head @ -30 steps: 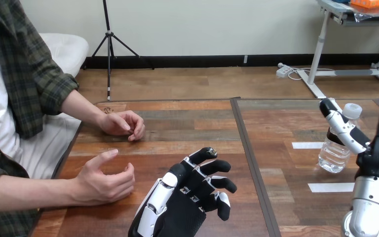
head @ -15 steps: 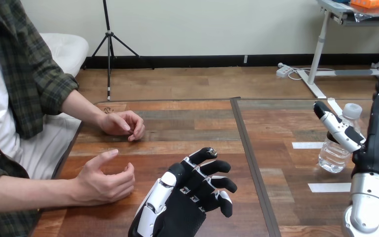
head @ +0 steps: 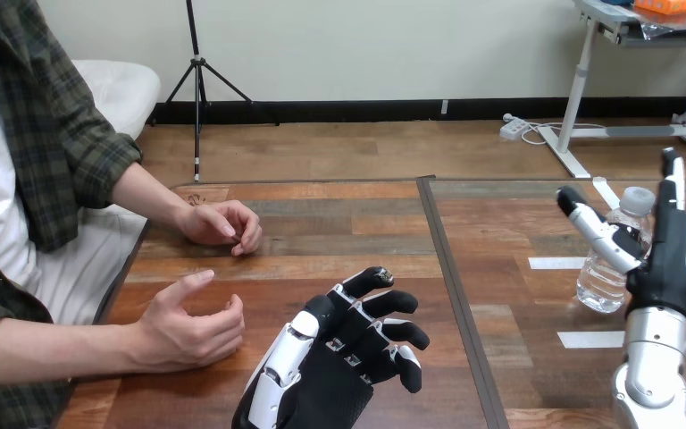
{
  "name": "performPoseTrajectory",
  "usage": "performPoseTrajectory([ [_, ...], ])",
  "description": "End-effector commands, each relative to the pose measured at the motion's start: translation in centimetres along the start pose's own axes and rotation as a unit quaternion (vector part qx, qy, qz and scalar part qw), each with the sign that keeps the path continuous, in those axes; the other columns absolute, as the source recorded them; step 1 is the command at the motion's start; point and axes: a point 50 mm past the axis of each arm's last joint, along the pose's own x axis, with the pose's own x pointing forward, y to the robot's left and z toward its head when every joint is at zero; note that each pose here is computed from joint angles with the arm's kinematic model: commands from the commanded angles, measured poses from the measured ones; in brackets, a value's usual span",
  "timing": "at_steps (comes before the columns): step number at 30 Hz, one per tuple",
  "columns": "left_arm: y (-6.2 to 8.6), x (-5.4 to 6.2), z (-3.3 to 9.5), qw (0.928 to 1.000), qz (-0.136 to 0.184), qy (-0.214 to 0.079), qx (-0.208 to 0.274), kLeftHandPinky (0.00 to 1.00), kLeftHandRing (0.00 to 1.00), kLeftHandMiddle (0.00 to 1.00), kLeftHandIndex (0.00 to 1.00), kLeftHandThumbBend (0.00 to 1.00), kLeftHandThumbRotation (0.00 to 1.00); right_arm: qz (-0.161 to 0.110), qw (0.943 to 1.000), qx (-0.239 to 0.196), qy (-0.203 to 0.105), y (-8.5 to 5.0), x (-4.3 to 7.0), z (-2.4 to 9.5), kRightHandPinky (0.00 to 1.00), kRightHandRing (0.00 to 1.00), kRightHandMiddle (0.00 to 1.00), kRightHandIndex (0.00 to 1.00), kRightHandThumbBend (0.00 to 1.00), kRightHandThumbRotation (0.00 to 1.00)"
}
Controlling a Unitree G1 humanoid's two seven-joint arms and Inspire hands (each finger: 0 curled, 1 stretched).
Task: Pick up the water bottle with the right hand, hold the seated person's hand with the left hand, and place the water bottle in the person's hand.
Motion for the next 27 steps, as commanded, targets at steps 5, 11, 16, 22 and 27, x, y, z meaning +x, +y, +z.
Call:
performPoseTrajectory([
  [5, -0.86, 1.7, 0.01, 0.9983, -0.023, -0.053, -0.011, 0.4, 0.6, 0.67, 0.7, 0.0, 0.68, 0.0, 0.9993, 0.007, -0.038, 0.58, 2.63, 3.1, 0.42, 0.95, 0.98, 0.98, 0.94, 0.4],
  [11, -0.83, 1.57, 0.12, 0.9983, -0.022, -0.052, -0.01, 0.4, 0.6, 0.67, 0.7, 0.0, 0.69, 0.004, 0.9996, -0.001, -0.028, 0.72, 2.8, 3.05, 0.11, 0.98, 1.0, 0.99, 0.9, 0.37],
  [16, -0.81, 1.5, 0.17, 0.9984, -0.022, -0.052, -0.011, 0.4, 0.6, 0.68, 0.7, 0.0, 0.69, 0.004, 0.9996, -0.011, -0.024, 0.74, 2.89, 3.03, 0.03, 1.0, 1.0, 1.0, 0.86, 0.35],
  [22, -0.79, 1.49, 0.18, 0.9983, -0.019, -0.052, -0.018, 0.4, 0.6, 0.67, 0.7, 0.0, 0.7, 0.003, 0.9996, -0.018, -0.023, 0.68, 3.01, 3.05, 0.01, 1.0, 1.0, 1.0, 0.83, 0.31],
  [27, -0.78, 1.44, 0.26, 0.9983, -0.022, -0.052, -0.016, 0.41, 0.6, 0.68, 0.7, 0.0, 0.71, 0.001, 0.9996, -0.022, -0.018, 0.56, 3.1, 2.98, 0.0, 1.0, 1.0, 1.0, 0.81, 0.29],
])
